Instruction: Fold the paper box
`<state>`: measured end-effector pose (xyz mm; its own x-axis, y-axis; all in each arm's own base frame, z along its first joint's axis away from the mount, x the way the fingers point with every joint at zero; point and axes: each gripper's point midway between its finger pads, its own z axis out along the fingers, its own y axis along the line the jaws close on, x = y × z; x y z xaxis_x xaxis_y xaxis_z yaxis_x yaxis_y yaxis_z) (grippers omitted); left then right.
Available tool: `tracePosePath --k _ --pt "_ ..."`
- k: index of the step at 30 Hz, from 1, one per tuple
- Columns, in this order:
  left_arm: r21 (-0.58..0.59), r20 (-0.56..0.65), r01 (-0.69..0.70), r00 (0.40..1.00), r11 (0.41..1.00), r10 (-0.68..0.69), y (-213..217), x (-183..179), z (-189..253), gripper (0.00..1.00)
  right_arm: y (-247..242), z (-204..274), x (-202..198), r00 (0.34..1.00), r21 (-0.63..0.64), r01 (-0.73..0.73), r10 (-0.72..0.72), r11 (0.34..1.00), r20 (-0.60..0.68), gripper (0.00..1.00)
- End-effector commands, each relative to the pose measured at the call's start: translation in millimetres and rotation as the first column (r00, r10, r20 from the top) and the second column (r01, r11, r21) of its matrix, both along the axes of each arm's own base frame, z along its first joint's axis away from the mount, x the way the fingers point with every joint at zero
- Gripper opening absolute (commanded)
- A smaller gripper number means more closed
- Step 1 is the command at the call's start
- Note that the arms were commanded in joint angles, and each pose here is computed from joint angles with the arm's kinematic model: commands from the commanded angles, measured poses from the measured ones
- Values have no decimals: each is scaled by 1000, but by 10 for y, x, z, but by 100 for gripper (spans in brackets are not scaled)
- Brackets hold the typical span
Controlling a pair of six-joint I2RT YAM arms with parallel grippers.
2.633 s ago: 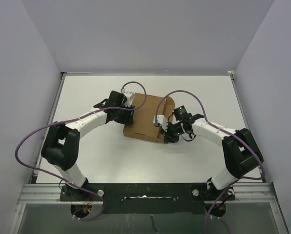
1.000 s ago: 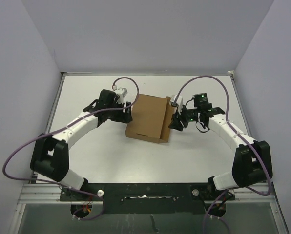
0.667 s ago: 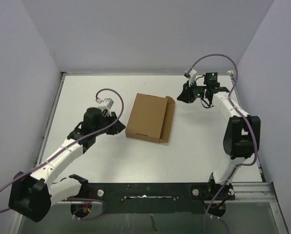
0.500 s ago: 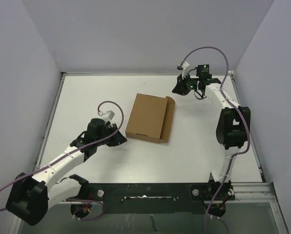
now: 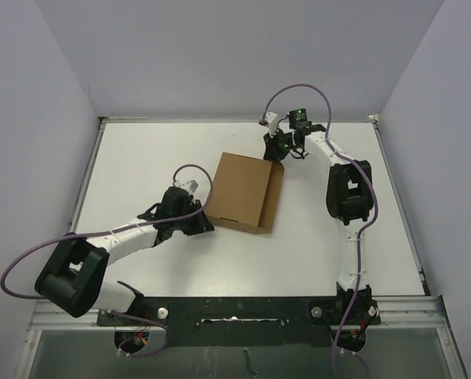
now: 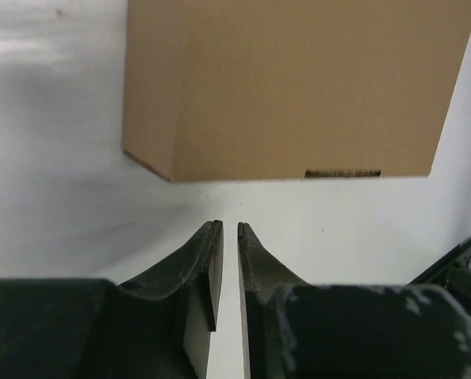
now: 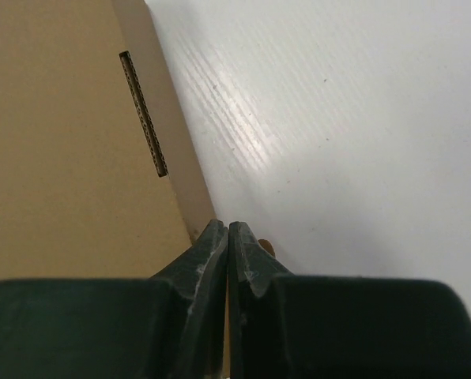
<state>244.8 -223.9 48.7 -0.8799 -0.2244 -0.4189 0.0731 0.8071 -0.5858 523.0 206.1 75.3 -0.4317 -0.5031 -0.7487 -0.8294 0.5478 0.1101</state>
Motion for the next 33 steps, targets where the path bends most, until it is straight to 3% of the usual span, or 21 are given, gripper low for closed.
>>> tracePosePath --k 1,8,17,25,33 --pt "-15 102 -40 994 999 41 -18 436 191 13 63 258 -38 993 1 -96 96 995 68 0" --pt "7 111 -72 991 997 71 122 714 217 16 58 304 -454 978 19 -202 201 979 51 0" --pt "23 125 -41 991 999 38 109 1049 308 19 -151 210 -1325 970 -13 -238 237 971 -47 0" --pt "15 103 60 993 998 -62 -125 1377 306 27 -181 112 -2127 948 -30 -299 293 954 -121 0" --pt "-10 94 149 985 989 -147 -385 1652 324 27 -75 141 -2533 927 -49 -362 353 931 -129 0"
